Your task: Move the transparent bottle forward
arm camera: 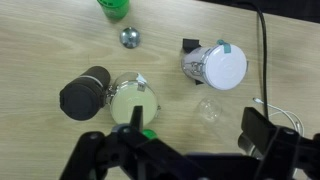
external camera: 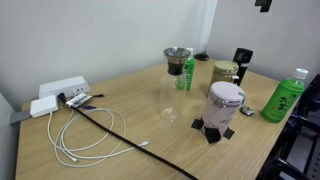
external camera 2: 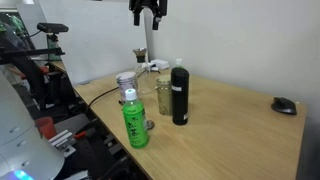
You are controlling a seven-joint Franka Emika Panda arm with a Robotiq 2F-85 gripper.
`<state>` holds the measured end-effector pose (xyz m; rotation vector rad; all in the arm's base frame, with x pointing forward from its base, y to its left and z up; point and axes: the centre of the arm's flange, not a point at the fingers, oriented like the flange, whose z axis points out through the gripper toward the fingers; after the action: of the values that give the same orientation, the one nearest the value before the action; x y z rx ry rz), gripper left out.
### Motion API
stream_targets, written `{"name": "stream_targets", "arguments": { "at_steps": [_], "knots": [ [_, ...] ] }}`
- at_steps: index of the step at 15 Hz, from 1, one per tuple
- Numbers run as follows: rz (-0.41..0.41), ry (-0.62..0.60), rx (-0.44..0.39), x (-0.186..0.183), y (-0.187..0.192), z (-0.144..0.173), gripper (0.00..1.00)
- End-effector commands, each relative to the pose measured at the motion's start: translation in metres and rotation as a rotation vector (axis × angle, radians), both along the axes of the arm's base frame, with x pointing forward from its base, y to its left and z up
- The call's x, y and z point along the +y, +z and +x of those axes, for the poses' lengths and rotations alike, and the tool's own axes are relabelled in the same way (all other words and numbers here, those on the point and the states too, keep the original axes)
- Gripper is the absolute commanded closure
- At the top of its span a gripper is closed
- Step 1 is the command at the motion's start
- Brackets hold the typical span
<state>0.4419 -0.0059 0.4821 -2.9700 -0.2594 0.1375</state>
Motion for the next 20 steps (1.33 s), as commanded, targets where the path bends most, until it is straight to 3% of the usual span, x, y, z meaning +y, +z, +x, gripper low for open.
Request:
{"name": "stream_targets", "arguments": {
  "at_steps": [1, 9, 16, 20],
  "knots": [
    [0.000, 0.000, 0.000, 0.000, 0.000, 0.000, 0.00],
    [-0.018, 0.006, -0.019, 0.005, 0.001, 0.002, 0.00],
    [-0.064, 0.061, -0.317, 0.102, -0.003, 0.044, 0.00],
    [-0.097, 0.107, -0.386, 0.143, -0.034, 0.059, 0.00]
  ]
}}
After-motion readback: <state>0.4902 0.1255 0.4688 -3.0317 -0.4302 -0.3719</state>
